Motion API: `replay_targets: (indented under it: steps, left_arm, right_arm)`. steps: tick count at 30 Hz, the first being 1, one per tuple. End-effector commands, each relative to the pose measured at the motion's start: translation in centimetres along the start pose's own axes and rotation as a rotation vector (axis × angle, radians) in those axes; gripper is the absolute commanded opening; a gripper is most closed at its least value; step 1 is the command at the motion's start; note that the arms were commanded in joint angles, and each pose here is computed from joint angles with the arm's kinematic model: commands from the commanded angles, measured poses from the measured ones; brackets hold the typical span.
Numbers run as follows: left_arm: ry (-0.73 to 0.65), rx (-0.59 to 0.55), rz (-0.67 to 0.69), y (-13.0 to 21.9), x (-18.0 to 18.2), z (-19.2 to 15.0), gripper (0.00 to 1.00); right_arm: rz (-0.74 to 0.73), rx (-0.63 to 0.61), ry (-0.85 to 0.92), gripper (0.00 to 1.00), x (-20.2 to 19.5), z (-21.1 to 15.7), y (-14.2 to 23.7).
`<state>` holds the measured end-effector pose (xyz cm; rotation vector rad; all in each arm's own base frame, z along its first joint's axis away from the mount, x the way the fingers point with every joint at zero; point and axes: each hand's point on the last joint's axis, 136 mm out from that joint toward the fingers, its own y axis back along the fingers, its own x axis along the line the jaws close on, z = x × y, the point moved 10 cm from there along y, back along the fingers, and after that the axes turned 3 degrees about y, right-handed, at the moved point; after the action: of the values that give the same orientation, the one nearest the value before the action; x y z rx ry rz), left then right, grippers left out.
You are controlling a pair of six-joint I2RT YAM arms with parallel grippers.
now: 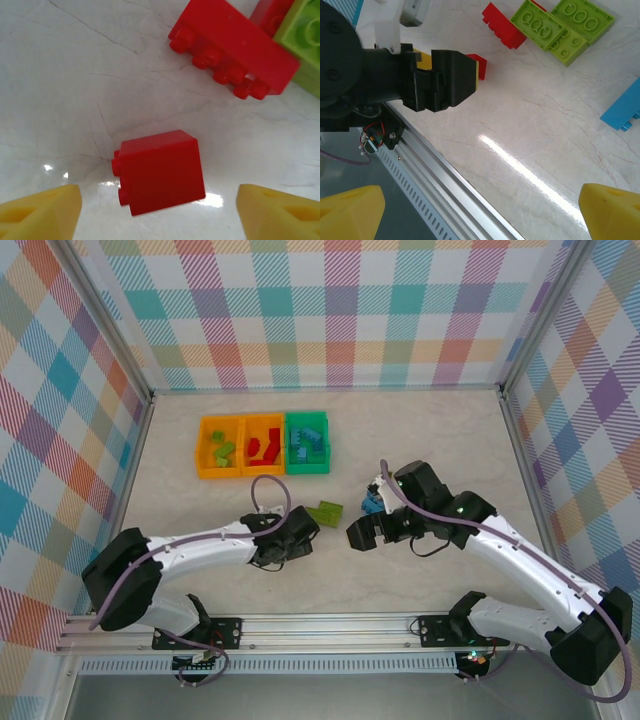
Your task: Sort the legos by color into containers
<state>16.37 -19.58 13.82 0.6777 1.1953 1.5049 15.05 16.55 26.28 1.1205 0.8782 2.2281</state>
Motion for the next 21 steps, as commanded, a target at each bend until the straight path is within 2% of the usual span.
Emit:
replay_targets:
  steps: [1,4,7,9,12,16,21]
  left_arm:
    - [-0.014,-0.032,0.023,-0.6,-0.4,0.5,0.75]
    - [-0.013,-0.019,0.031,-1.6,-0.2,0.2,0.65]
    - [-0.013,-0.011,0.025,-1.7,-0.3,0.1,0.43]
    - [-0.01,-0.02,0.014,-1.2,-0.3,0.3,0.31]
    - [-0.038,-0.077,-0.027,0.9,-0.5,1.5,0.21]
    - [-0.042,-0.24,-0.022,4.7,-0.1,4.9,0.19]
    - [0.068,-0.408,-0.05,7.0,1.3,11.3,0.21]
  right_arm:
    - [0.001,0.005,-0.015,1.0,0.0,-0.5,0.0]
    - [0.009,0.006,-0.022,1.0,0.0,-0.7,0.0]
    - [-0.011,-0.005,-0.03,1.0,-0.1,-0.7,0.1]
    - [-0.015,-0.017,-0.029,1.0,-0.1,-0.7,0.3]
    - [0.043,-0.045,-0.011,1.0,0.5,-0.4,0.6]
    - [0.081,-0.136,0.016,1.0,1.0,0.0,1.1]
    - [0.036,-0.232,0.021,1.0,0.8,0.7,1.6]
